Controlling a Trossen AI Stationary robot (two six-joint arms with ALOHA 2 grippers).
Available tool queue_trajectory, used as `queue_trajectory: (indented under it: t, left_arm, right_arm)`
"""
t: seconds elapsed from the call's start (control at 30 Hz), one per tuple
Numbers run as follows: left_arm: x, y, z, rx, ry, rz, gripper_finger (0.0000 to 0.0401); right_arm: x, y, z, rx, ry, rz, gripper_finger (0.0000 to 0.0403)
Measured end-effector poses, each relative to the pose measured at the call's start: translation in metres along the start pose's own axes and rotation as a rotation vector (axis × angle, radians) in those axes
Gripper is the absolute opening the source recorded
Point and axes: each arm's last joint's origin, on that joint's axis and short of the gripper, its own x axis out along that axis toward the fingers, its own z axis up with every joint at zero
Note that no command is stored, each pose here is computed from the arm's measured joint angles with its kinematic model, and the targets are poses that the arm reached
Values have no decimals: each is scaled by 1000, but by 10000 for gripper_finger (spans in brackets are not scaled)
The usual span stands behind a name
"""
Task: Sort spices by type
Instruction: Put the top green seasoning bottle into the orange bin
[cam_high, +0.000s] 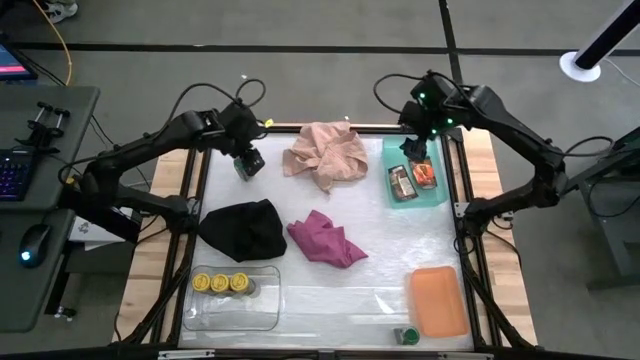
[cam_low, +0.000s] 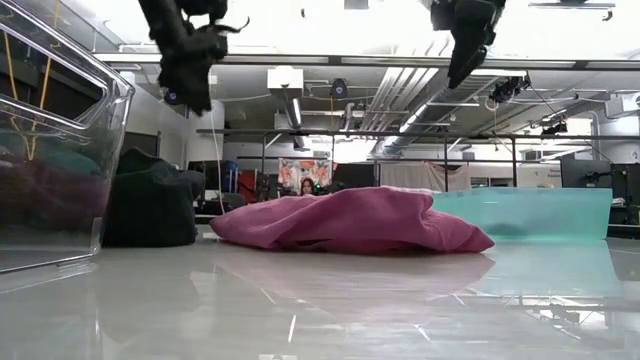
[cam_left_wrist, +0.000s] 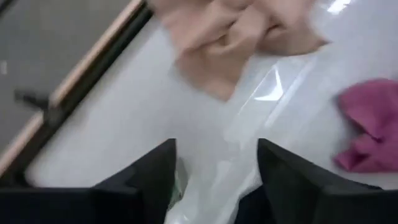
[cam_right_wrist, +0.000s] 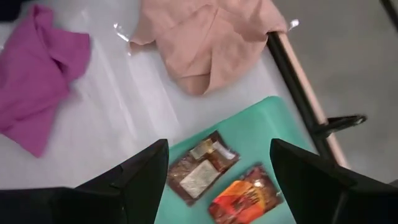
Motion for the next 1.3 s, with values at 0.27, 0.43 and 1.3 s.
queue_trajectory:
  t: [0.27,0.43,1.3]
  left_arm:
    - [21,28,-7,-255,111,66,293]
    - [33,40,-13,-318,247,98,298]
    - [113,44,-13,-307,567,125,298]
  right_arm:
    - [4,6,-15,103,10,82,277]
    - [7,10,-16,113,17,112,277]
    - [7,20,-10,66,-22,128,277]
